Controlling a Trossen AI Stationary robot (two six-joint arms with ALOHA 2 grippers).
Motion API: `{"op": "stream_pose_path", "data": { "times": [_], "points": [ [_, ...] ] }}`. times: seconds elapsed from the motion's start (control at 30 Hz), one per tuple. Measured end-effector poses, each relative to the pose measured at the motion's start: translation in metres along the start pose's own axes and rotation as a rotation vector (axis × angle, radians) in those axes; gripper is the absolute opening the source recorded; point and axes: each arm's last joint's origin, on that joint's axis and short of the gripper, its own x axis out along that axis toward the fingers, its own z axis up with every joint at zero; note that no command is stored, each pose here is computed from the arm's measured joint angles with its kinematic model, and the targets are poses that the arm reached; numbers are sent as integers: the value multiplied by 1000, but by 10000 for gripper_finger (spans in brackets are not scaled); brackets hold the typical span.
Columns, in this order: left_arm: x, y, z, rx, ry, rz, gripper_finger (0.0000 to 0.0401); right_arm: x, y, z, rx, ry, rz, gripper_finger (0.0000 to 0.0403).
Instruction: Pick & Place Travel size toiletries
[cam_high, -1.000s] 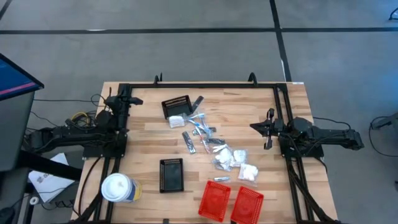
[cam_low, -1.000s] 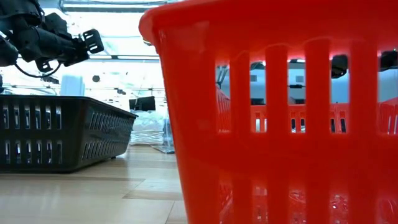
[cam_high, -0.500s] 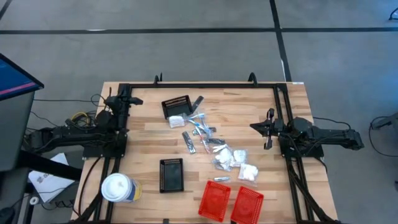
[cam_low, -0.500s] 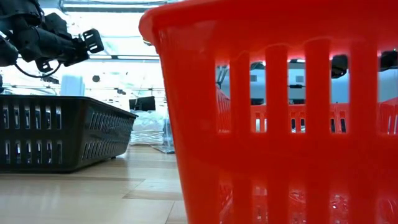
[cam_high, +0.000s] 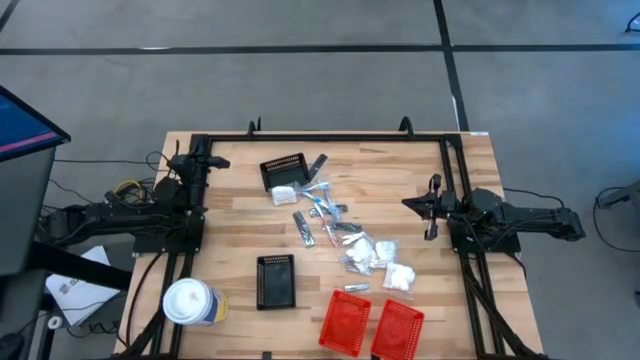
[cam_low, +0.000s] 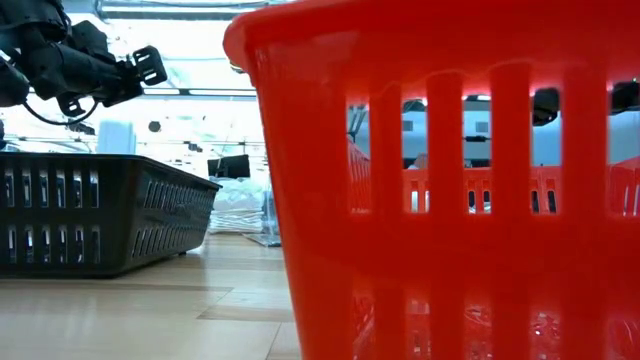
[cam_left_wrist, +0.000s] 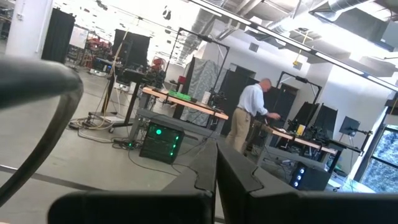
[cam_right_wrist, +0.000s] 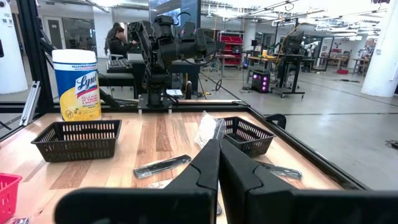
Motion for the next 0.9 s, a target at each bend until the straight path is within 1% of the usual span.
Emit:
{"op": "stream_pose_path", "data": {
  "times": [0.8,0.87,0.9],
  "points": [
    [0,0,0,0,0,0,2,0,0,0,0,0,0,0],
    [0,-1,2,-13,-8,-21,2,0,0,0,0,1,0,0],
    [1,-3,4,-33,-18,-50,2,0,0,0,0,0,0,0]
  ]
}}
